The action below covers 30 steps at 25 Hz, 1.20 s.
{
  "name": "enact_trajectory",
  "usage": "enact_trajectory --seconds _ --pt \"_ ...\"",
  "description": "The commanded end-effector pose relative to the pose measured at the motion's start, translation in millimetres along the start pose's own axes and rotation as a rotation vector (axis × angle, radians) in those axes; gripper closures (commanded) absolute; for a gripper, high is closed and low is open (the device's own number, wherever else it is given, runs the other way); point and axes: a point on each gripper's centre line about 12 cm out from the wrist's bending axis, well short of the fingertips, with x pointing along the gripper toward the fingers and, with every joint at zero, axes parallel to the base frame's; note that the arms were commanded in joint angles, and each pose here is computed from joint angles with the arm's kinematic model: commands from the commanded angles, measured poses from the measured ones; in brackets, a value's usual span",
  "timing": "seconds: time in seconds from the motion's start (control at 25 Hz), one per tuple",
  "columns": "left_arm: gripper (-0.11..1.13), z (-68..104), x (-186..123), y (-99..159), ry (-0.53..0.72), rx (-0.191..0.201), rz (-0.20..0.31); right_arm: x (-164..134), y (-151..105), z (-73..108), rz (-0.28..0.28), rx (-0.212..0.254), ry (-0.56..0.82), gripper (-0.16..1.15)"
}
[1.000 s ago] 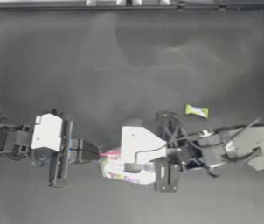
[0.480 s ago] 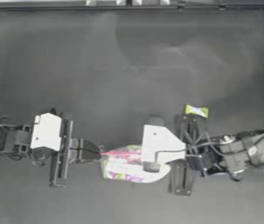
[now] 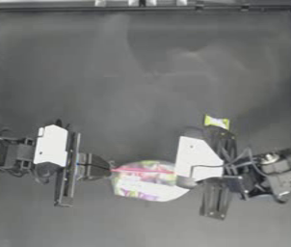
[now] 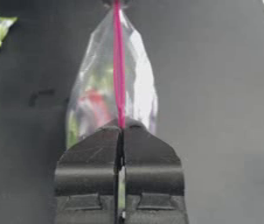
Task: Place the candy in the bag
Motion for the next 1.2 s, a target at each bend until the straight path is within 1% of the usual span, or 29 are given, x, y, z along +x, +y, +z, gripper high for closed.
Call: enact_trajectory --seconds 0.04,0.36,0.88,1.04,1.2 --pt "0.97 14.0 -7.4 -2.7 -0.050 0.001 -0.010 -14.4 0.4 -6.0 0.013 0.016 -0.026 0.91" --pt "0.97 13.5 -7.5 -2.1 -0.048 0.001 -0.009 -16.8 0.3 -26.2 0.015 0.060 -0.011 0.91" --pt "0.97 10.4 -8.2 -1.6 -0.041 -0.001 -0.007 -17.1 -0.4 -43.6 0.013 0.093 0.010 0.91" --pt "0.97 9.6 -7.6 -1.6 -0.038 -0.001 -0.007 -19.7 -0.6 -43.2 0.019 0.096 0.000 0.91" --pt "0.97 11.4 -6.6 -0.2 -0.046 -0.001 -0.002 -26.3 -0.6 -34.9 0.019 0.085 -0.037 0.91"
